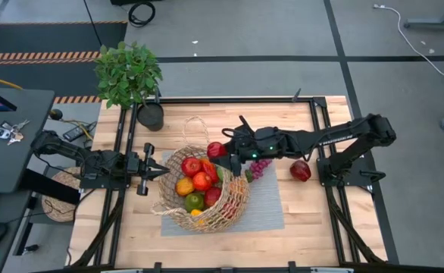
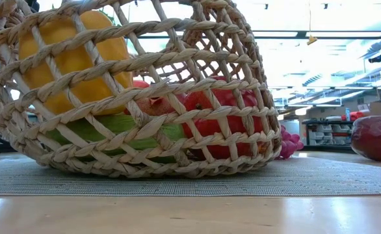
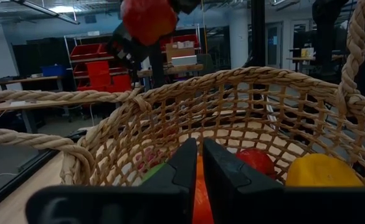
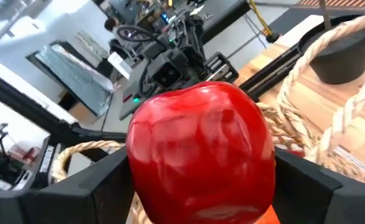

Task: Build produce basket
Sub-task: Put the red apple into the brown basket

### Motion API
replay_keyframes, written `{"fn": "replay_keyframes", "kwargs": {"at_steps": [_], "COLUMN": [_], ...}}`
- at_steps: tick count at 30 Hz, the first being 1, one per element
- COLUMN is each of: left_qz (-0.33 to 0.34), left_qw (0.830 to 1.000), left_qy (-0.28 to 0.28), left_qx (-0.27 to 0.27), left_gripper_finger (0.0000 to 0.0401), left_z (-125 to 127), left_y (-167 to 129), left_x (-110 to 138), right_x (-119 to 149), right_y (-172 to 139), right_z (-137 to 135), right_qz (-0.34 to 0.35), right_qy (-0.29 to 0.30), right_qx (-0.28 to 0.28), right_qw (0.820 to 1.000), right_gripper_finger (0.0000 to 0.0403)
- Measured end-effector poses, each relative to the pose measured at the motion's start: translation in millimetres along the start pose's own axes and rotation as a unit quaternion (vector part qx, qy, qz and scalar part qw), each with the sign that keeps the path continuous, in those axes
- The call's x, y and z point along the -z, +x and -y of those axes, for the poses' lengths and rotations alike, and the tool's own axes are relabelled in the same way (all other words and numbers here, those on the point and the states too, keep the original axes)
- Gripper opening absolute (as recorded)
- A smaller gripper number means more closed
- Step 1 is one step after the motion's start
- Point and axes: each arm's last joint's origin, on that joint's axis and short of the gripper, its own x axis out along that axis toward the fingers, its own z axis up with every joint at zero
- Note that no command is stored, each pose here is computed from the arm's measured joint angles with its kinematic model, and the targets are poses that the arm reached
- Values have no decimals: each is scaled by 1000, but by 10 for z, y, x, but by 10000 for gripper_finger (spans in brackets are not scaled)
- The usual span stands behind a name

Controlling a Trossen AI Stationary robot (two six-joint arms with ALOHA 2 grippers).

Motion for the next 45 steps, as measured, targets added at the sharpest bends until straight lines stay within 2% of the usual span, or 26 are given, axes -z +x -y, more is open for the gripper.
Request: {"fn": "replay_keyframes", "kwargs": {"at_steps": [6,12,16,19,23,33,40,45], "left_qz": [0,0,0,0,0,0,-2,-6], "left_qw": [1000,1000,1000,1000,1000,1000,1000,1000], "left_qy": [0,0,0,0,0,0,0,2], "left_qx": [0,0,0,0,0,0,0,1], "left_gripper_finger": [28,33,36,33,28,36,28,32], "left_z": [0,0,0,0,0,0,1,4], "left_y": [0,0,0,0,0,0,2,6], "left_x": [-1,0,0,-1,0,-1,3,12], "right_x": [-98,-131,-119,-196,-219,-31,71,55], "right_y": [24,179,290,294,307,341,583,725], "right_z": [-159,-238,-242,-307,-330,-449,-439,-573], "right_qz": [-14,-52,-74,-70,-65,-73,-116,-143], "right_qy": [-49,-88,-83,-87,-103,-158,-184,-190], "right_qx": [42,42,27,10,14,18,34,18], "right_qw": [998,994,993,994,992,985,976,971], "right_gripper_finger": [311,311,311,311,311,311,311,311]}}
